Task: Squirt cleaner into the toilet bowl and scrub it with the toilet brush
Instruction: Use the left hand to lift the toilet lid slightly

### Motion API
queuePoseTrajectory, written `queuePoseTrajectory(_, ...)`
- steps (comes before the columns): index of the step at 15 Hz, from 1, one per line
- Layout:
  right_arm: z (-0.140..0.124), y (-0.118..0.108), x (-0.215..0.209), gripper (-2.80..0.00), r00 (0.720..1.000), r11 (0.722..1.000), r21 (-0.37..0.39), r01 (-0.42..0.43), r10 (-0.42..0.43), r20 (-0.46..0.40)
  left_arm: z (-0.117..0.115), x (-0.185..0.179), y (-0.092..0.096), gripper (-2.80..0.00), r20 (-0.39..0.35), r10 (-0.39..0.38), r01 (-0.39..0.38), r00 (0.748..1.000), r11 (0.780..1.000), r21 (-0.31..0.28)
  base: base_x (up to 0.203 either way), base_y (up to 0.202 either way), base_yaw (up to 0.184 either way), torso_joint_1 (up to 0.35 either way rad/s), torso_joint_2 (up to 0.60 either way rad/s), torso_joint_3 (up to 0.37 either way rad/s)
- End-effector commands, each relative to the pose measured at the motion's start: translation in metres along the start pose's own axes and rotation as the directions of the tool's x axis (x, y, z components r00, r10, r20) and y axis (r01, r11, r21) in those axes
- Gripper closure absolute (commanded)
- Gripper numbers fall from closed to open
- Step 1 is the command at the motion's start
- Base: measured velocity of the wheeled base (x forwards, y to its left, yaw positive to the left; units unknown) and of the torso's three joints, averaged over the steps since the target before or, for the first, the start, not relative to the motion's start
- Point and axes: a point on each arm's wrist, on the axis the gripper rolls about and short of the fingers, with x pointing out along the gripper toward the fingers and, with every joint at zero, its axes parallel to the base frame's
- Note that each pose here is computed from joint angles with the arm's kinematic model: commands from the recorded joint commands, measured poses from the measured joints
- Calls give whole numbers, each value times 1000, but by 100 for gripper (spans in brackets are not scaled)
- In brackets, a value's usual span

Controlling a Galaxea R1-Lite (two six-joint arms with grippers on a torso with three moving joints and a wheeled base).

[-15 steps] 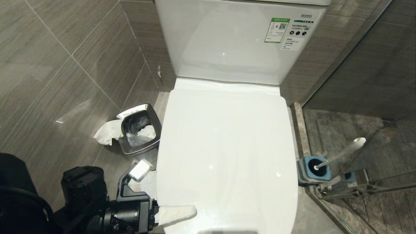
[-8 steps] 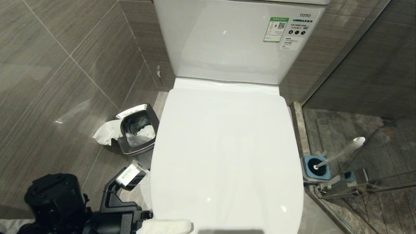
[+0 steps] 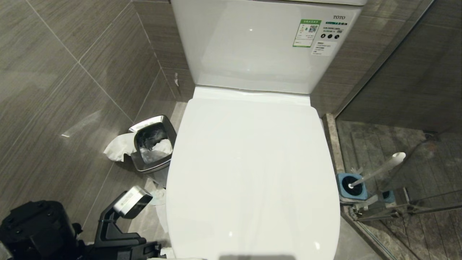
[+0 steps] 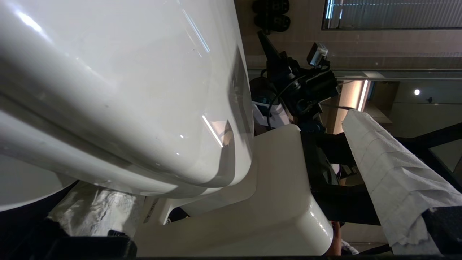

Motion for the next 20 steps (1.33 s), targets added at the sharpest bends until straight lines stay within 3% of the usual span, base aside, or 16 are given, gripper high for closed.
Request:
queuePoseTrajectory(1, 0, 0, 0, 0, 1000, 1000, 0, 0, 0, -1, 4, 1, -2, -280, 8, -14, 14, 1000, 1000, 22, 0, 0, 0, 0, 0, 0)
queuePoseTrajectory(12, 0, 0, 0, 0, 1000, 1000, 0, 0, 0, -1, 9, 3, -4, -280, 47, -4, 2, 999, 999, 45, 0, 0, 0, 0, 0, 0)
queuePoseTrajectory(20, 0, 0, 0, 0, 1000, 1000, 0, 0, 0, -1, 15, 1, -16, -280, 80, -33, 25, 996, 995, 98, 0, 0, 0, 0, 0, 0)
